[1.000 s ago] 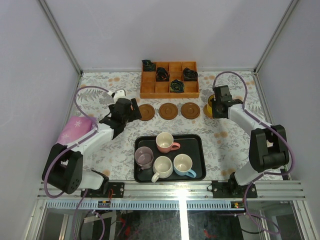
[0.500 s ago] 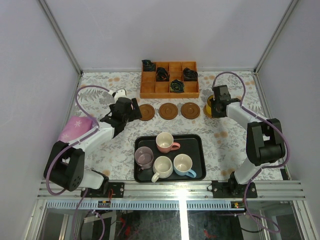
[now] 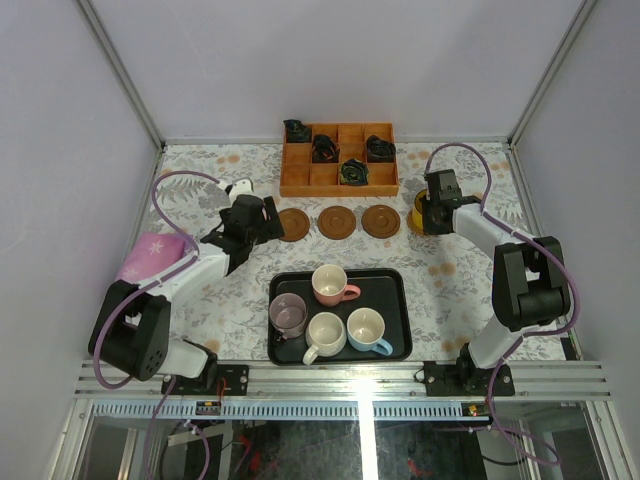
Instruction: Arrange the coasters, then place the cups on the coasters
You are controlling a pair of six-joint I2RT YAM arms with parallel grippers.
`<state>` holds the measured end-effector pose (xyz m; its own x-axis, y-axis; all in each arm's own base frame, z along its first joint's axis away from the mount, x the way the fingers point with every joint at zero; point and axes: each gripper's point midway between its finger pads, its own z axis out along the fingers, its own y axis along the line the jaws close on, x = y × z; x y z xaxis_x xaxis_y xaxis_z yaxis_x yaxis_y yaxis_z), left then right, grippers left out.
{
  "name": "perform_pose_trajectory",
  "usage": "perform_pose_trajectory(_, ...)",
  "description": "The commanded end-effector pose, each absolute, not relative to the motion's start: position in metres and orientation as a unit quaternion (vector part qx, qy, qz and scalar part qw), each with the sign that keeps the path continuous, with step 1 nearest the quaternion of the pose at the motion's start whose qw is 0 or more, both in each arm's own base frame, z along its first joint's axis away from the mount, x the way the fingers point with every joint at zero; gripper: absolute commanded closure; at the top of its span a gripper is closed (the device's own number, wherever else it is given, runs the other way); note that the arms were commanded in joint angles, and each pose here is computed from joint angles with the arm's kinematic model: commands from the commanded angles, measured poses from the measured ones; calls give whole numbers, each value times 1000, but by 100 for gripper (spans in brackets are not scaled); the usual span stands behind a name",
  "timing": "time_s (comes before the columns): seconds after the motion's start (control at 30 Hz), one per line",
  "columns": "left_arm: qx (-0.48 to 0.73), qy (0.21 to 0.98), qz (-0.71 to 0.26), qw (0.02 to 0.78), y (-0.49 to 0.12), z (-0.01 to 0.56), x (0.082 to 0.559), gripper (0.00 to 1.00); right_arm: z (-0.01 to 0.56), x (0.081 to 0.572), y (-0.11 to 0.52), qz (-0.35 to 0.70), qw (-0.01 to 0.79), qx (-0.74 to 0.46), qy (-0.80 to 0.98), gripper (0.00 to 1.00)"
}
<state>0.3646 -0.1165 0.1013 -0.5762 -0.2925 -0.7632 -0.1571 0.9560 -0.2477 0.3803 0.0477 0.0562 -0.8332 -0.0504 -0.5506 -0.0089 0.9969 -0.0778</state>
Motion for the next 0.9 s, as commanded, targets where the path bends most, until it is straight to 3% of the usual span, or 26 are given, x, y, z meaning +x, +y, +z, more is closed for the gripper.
perform_pose_trajectory(0.0,-131,870,-89,466,-120,118,379,16,89,411,49,-28,350,5,936,100)
perform_pose_trajectory(0.47,-130,871,-88,465,-118,117,378,16,72,402,50,-26,319,14,947,99)
perform_pose_trajectory(0.67,-127,871,-86,466,-118,118,378,16,72,401,49,-28,316,22,948,72)
perform_pose_trajectory(0.87,-127,871,-85,467,-117,118,377,16,72,395,48,-30,309,31,950,53)
